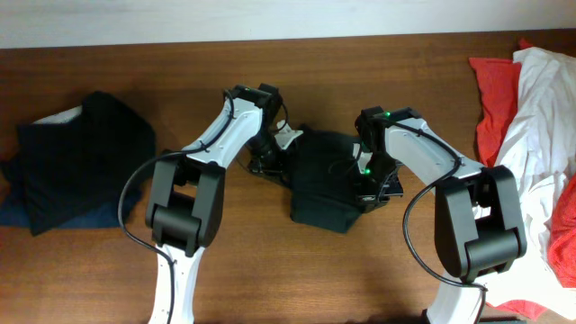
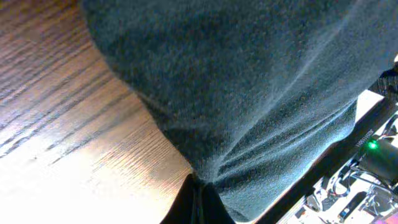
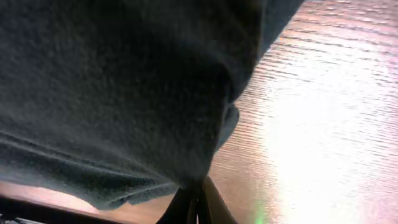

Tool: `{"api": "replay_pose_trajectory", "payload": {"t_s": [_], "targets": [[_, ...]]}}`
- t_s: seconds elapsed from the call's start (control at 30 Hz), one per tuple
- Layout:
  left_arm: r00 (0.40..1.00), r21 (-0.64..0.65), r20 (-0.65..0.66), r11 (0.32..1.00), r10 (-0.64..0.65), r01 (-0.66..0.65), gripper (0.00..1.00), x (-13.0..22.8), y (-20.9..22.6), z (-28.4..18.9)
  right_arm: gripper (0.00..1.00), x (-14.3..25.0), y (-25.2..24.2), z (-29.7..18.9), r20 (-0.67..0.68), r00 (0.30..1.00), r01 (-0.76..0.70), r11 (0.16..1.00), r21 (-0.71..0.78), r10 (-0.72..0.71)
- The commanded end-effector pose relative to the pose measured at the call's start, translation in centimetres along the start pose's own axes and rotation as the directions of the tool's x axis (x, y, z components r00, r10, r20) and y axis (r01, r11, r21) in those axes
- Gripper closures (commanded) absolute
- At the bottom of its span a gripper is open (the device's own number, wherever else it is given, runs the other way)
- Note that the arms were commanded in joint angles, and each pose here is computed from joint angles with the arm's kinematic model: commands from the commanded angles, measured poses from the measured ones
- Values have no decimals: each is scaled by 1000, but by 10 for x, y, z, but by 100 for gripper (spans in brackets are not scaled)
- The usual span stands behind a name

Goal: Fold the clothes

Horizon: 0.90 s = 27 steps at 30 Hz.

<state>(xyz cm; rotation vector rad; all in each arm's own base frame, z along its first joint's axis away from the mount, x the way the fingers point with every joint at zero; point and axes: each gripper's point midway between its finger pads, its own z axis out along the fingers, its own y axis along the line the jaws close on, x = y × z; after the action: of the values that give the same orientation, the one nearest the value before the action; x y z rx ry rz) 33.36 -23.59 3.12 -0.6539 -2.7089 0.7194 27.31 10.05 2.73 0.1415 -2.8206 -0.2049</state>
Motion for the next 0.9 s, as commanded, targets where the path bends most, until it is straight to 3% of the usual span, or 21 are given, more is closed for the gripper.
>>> {"api": "replay_pose_trajectory", "payload": {"t_s": [0.0, 0.13, 0.17, 0.23, 0.3, 0.4, 0.53, 0.6, 0.67, 0.73, 0.8, 0.87], "targets": [[999, -13, 38, 1000, -13, 14, 99, -4, 7, -10, 91, 6, -25, 0, -15, 1000, -25, 991, 129, 27], [988, -7, 152, 1000, -2, 3, 88, -17, 7, -50, 57, 8, -27, -8, -21, 999, -36, 992, 120, 39], [975, -15, 224, 1000, 5, -2, 70, -27, 14, -70, 55, 5, -29, -20, 7, 999, -49, 993, 111, 48], [951, -24, 308, 1000, 22, -15, 20, -43, 26, -83, 55, 0, -33, -54, 99, 993, -77, 993, 90, 68], [919, 15, 390, 997, 60, -71, 7, -63, 22, -91, 50, 3, -38, -87, 186, 979, -102, 992, 70, 88], [902, 134, 423, 978, 88, -158, 6, -82, 6, -75, 43, 21, -41, -105, 208, 976, -87, 994, 68, 71], [940, 347, 336, 919, 66, -189, 7, -87, -13, -13, 43, 30, -41, -104, 177, 982, -84, 994, 72, 70], [959, 366, 269, 912, 87, -186, 11, -83, -25, 23, 43, 32, -41, -104, 170, 983, -84, 994, 73, 71], [962, 369, 248, 907, 113, -202, 34, -80, -37, 34, 42, 32, -41, -104, 169, 983, -84, 994, 74, 70], [951, 352, 274, 905, 146, -240, 99, -88, -45, 30, 43, 32, -42, -104, 169, 983, -81, 993, 81, 67], [945, 247, 300, 946, 130, -209, 99, -99, -21, 8, 43, 32, -42, -104, 169, 984, -78, 994, 82, 63], [927, 83, 362, 987, 102, -141, 99, -106, 13, -50, 43, 32, -42, -104, 169, 985, -63, 994, 85, 48]]}}
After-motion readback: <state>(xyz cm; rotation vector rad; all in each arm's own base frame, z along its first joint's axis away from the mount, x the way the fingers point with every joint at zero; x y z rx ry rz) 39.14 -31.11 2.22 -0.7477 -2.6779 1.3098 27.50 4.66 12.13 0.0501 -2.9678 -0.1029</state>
